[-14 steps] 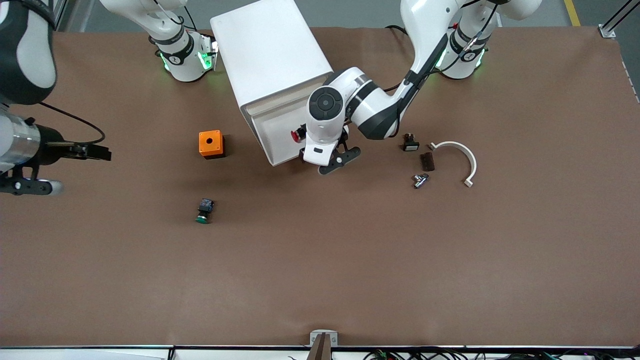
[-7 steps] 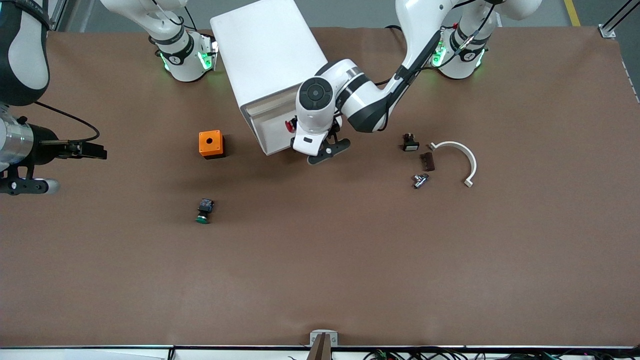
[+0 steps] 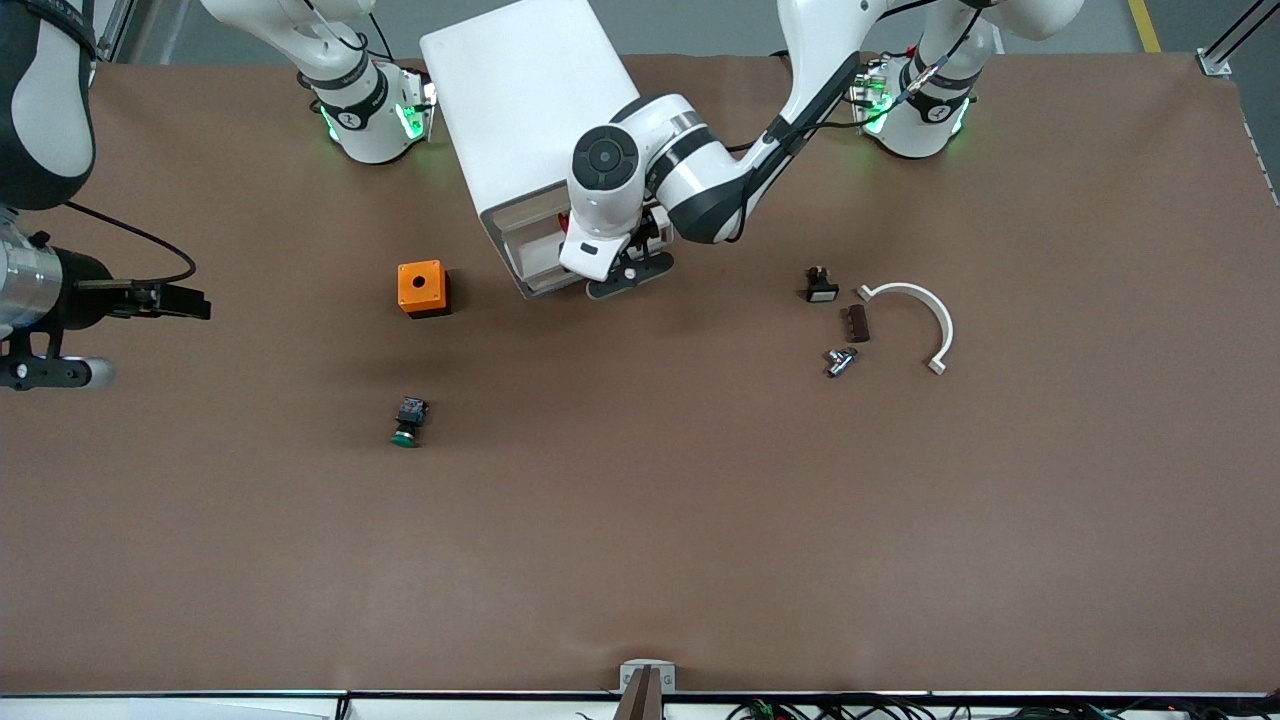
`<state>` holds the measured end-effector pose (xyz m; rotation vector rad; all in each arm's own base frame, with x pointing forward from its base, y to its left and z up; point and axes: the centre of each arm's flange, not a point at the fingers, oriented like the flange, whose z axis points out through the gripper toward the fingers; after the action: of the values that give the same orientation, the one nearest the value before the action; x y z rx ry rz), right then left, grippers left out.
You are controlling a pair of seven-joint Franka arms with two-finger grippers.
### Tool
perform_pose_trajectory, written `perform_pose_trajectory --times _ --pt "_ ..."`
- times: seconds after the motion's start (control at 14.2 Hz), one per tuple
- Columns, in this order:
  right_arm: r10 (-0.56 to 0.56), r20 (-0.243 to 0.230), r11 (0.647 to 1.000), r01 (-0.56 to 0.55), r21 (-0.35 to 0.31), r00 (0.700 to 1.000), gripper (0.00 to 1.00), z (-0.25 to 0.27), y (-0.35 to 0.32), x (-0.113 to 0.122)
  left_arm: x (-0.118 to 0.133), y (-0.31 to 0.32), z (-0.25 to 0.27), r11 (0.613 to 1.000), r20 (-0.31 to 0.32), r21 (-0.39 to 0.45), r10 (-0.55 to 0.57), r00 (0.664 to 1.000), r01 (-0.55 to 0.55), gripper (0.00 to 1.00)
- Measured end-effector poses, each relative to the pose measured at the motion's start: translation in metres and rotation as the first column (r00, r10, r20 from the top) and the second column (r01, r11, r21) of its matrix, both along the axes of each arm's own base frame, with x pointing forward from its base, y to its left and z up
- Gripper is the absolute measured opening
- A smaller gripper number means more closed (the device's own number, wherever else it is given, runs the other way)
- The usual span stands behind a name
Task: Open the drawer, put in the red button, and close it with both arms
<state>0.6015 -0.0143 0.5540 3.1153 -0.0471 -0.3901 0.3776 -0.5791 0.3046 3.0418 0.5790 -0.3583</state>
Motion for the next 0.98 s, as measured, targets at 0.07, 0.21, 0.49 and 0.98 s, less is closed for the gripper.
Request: perform_pose_trajectory --times 0.07,0.21,0.49,0.98 --pt "-0.001 0.018 1.0 0.001 -0.001 1.0 1.0 0.01 -0.001 0.001 -0.004 -0.002 -0.002 1.0 -0.004 0.0 -0.007 1.0 0.007 1.0" --pt "-0.015 0.032 1.0 0.015 -0.002 0.999 1.0 0.027 -0.01 -0.001 -0.012 -0.007 -0.004 1.0 -0.008 0.002 -0.02 1.0 0.02 1.0" --pt "-0.037 0.032 0.999 0.036 0.008 0.999 1.0 0.049 -0.029 -0.014 -0.025 -0.015 -0.005 0.999 -0.016 0.0 -0.038 0.999 0.038 1.0" --pt "-0.028 0.158 0.999 0.024 0.025 0.987 1.0 0.081 -0.026 -0.056 -0.031 -0.018 -0.006 1.0 -0.057 -0.018 -0.017 0.998 0.016 1.0"
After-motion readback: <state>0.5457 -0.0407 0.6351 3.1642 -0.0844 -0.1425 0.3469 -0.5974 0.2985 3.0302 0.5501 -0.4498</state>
